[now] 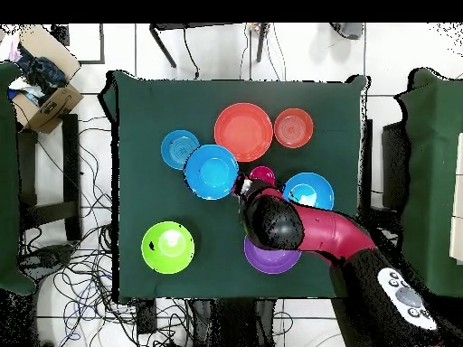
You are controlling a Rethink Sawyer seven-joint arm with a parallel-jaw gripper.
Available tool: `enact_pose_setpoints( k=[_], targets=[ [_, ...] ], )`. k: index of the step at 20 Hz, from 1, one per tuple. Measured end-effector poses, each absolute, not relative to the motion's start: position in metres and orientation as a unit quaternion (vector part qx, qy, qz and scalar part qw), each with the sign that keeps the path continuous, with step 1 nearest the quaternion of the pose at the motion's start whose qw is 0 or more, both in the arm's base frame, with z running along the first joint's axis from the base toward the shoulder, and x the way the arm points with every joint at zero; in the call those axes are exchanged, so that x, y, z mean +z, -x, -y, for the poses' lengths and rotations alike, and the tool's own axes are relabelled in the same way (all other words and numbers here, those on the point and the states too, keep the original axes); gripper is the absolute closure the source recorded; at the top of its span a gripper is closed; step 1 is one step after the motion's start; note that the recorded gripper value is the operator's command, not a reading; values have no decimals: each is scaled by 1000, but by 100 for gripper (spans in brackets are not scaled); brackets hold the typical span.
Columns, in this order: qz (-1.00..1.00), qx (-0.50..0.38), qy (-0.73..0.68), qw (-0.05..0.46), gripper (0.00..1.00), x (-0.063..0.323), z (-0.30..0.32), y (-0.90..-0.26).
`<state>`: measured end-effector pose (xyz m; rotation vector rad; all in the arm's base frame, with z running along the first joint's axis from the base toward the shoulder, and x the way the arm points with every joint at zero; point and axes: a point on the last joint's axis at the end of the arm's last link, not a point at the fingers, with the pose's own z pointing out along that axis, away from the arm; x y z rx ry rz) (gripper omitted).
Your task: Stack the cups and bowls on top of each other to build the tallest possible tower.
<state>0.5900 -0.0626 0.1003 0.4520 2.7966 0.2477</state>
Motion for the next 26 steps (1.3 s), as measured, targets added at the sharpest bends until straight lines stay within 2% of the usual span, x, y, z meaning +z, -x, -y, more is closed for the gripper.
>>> enact_pose_setpoints(
  k=[10, 26],
  targets=[
    [-989, 46, -111, 86, 0, 102, 55, -554],
    [-998, 0, -39, 43, 0, 78, 38, -480]
  ],
)
